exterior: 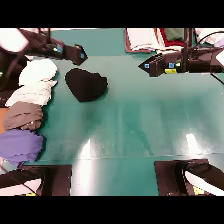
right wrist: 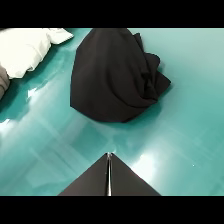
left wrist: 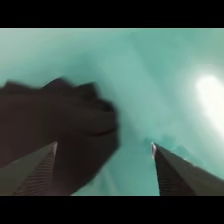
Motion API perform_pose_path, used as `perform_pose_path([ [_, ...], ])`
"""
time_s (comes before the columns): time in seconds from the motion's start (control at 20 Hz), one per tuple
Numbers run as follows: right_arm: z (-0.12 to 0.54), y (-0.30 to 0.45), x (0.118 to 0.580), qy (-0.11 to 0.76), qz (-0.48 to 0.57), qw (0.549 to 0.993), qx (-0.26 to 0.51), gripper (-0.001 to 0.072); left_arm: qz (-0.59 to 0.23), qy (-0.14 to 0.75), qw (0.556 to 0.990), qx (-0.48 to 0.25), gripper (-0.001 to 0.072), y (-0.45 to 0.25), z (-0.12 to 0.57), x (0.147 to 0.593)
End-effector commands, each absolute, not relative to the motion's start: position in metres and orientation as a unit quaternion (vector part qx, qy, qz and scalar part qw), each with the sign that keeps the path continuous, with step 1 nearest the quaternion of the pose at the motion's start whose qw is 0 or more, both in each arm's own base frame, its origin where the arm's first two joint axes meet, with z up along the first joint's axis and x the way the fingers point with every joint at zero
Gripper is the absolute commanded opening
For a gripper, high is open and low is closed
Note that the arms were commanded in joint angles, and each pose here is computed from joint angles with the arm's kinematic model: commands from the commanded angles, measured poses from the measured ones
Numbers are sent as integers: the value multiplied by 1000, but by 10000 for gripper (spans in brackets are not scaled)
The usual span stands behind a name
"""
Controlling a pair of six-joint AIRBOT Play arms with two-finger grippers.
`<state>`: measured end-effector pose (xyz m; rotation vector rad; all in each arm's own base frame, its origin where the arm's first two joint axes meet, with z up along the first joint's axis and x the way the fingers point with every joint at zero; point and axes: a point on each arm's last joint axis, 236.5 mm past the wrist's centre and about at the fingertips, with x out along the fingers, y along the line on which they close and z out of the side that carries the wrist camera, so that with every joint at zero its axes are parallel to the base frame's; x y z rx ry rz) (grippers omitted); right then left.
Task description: Fold the shirts.
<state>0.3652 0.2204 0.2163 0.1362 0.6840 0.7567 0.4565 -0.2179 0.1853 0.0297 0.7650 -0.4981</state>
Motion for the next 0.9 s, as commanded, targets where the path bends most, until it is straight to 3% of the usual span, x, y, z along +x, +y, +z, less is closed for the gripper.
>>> perform_pose_path([
  [0.0, 217, 221, 364, 327, 364, 870, 66, 17, -194, 453, 870, 18, 713, -214, 90, 486],
  [0.2, 217, 221, 364, 327, 363, 870, 66, 17, -179, 531, 828, 21, 713, -220, -14, 497],
  [0.35, 218, 221, 364, 326, 363, 870, 66, 17, -176, 538, 824, 18, 708, -222, -35, 501],
  [0.4, 218, 221, 364, 326, 363, 870, 66, 17, -177, 531, 828, 19, 469, -222, -31, 504],
  [0.45, 220, 221, 365, 323, 364, 871, 65, 17, -176, 523, 833, 26, 115, -221, -24, 509],
  [0.5, 225, 221, 365, 319, 364, 873, 64, 17, -175, 515, 839, 34, 27, -219, -15, 513],
  [0.65, 263, 221, 366, 279, 371, 884, 56, 17, -160, 480, 859, 72, 25, -205, 44, 528],
  [0.85, 337, 216, 362, 200, 373, 906, 33, 17, -136, 306, 938, 93, 24, -174, 239, 520],
])
